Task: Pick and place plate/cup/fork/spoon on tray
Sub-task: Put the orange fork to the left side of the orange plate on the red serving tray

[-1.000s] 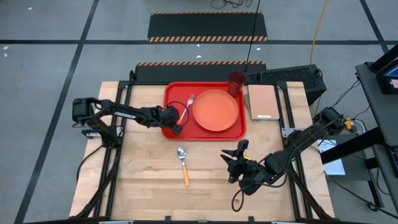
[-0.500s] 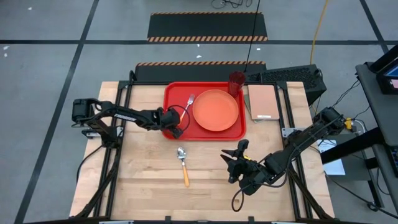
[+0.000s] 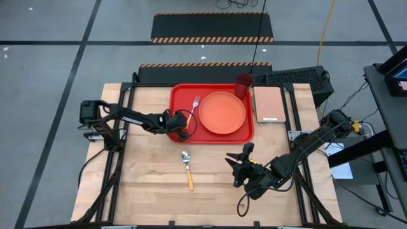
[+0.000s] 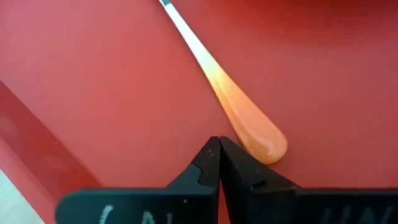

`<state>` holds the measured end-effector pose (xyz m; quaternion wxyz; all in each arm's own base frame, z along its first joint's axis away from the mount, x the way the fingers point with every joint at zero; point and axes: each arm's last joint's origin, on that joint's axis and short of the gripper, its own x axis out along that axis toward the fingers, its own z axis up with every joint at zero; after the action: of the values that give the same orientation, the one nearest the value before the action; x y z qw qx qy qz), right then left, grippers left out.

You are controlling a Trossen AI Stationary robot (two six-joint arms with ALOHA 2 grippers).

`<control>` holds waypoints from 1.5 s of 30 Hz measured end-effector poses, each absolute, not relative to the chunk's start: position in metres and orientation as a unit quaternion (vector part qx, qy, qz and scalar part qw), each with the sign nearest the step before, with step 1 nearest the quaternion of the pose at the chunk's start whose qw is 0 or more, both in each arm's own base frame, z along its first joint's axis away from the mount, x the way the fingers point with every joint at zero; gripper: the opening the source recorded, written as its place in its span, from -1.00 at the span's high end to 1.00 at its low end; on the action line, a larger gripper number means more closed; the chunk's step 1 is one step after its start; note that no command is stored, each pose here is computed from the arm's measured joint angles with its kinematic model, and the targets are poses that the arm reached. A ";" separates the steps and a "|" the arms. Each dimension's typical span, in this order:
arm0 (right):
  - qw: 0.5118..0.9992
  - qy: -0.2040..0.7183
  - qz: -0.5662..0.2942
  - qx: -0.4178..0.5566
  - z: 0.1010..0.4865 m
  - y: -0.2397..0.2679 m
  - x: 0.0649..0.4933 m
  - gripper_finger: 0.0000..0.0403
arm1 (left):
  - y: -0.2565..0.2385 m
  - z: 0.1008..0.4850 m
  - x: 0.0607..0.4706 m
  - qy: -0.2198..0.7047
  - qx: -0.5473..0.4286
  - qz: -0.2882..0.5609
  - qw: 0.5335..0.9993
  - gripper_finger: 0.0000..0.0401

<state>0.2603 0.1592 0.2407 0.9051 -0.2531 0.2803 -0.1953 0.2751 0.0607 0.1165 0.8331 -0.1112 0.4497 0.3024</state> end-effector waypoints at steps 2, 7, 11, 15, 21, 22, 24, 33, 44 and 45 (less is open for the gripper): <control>0.905 0.280 -0.195 -0.253 0.241 0.159 0.260 0.57 | 0.059 0.115 0.278 0.443 -0.110 0.299 0.838 0.96; 0.905 0.280 -0.195 -0.253 0.241 0.159 0.260 0.57 | 0.056 0.115 0.279 0.441 -0.106 0.293 0.842 0.98; 0.905 0.280 -0.195 -0.253 0.241 0.159 0.260 0.57 | 0.053 0.116 0.280 0.437 -0.106 0.284 0.847 0.97; 0.905 0.280 -0.195 -0.253 0.241 0.159 0.260 0.57 | 0.047 0.117 0.283 0.431 -0.107 0.269 0.855 0.94; 0.905 0.280 -0.195 -0.253 0.241 0.159 0.260 0.57 | 0.042 0.117 0.284 0.434 -0.095 0.249 0.861 0.98; 0.905 0.280 -0.195 -0.253 0.241 0.159 0.260 0.57 | 0.040 0.117 0.285 0.433 -0.092 0.245 0.862 0.98; 0.905 0.280 -0.195 -0.253 0.241 0.159 0.260 0.57 | 0.038 0.117 0.286 0.432 -0.086 0.239 0.866 0.97; 0.905 0.280 -0.195 -0.253 0.241 0.159 0.260 0.57 | 0.032 0.118 0.288 0.427 -0.082 0.221 0.873 0.98; 0.905 0.280 -0.195 -0.253 0.241 0.159 0.260 0.57 | 0.031 0.110 0.297 0.403 -0.073 0.218 0.886 0.98; 0.905 0.281 -0.195 -0.253 0.241 0.159 0.260 0.57 | 0.031 0.108 0.299 0.398 -0.073 0.215 0.889 0.98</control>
<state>0.2603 0.1593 0.2407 0.9051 -0.2534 0.2806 -0.1947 0.2991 0.0314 0.1076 0.8887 -0.0732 0.3982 0.2154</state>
